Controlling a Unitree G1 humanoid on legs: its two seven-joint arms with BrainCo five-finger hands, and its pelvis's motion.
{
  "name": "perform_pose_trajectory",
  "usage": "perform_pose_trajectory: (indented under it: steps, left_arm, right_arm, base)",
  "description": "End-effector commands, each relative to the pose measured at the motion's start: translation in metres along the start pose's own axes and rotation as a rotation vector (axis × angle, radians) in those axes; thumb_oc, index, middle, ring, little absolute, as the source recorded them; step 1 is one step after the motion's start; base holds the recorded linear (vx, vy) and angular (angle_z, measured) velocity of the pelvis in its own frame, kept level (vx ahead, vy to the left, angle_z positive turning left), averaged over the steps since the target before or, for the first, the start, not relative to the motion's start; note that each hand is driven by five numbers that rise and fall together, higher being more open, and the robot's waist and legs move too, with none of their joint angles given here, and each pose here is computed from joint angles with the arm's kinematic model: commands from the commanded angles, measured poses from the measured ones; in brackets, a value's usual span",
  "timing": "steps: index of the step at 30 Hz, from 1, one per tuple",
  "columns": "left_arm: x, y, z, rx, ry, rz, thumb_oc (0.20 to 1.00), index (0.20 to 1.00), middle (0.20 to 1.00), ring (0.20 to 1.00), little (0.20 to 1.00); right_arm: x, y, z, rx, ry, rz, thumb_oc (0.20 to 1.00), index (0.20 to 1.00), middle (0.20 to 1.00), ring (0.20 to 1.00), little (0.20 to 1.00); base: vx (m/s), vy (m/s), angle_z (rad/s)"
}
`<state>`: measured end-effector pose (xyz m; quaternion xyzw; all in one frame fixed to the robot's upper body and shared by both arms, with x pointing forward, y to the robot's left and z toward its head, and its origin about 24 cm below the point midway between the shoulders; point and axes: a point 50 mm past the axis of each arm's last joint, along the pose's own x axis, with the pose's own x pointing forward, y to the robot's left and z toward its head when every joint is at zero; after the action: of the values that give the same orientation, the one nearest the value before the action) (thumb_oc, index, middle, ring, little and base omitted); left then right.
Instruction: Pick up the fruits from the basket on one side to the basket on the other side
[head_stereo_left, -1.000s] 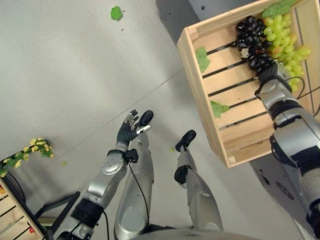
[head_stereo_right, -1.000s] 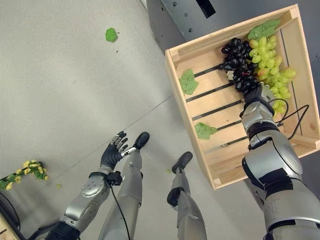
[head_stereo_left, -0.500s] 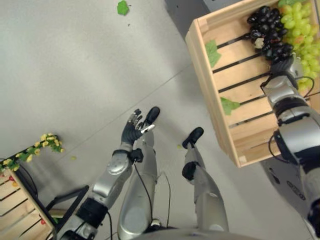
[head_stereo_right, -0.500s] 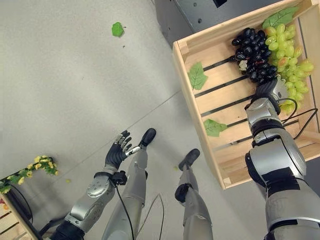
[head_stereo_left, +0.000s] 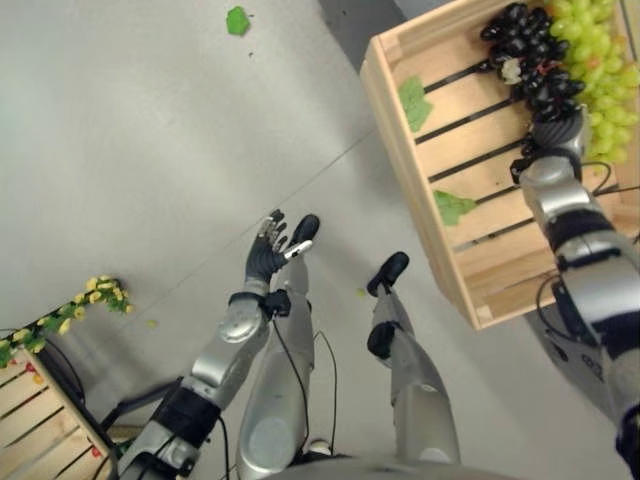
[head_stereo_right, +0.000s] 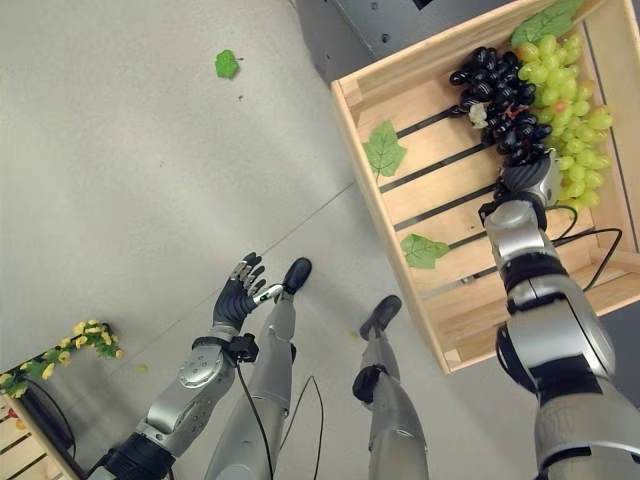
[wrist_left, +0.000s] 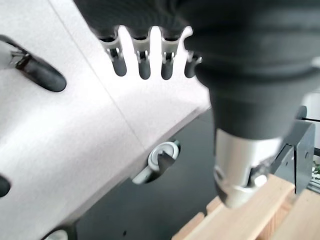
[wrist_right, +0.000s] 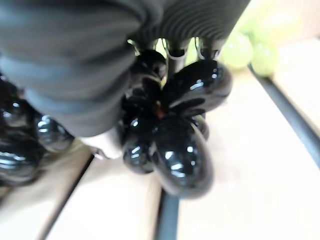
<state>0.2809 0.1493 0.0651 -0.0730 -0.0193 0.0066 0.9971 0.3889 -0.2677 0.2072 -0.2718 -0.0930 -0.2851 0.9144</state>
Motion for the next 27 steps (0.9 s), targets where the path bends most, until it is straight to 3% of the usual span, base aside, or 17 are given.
perform_pose_trajectory:
  steps: [1, 14, 27]
  left_arm:
    - [-0.01, 0.017, 0.012, 0.001, -0.075, 0.058, 1.0, 1.0, 1.0, 1.0, 1.0]
    - [-0.02, 0.044, 0.014, 0.042, -0.07, 0.114, 1.0, 1.0, 1.0, 1.0, 1.0]
    - [-0.027, 0.069, 0.021, 0.113, -0.063, 0.128, 1.0, 1.0, 1.0, 1.0, 1.0]
  right_arm:
    - [-0.039, 0.055, 0.023, 0.117, -0.159, 0.242, 0.2, 0.2, 0.2, 0.2, 0.2]
    - [-0.066, -0.014, -0.018, 0.103, -0.206, 0.233, 0.2, 0.2, 0.2, 0.2, 0.2]
    - [-0.052, -0.108, 0.026, -0.11, -0.412, 0.216, 0.2, 0.2, 0.2, 0.2, 0.2]
  base:
    - [-0.03, -0.013, -0.09]
    - [-0.02, 0.0, -0.05]
    - [0.0, -0.003, -0.05]
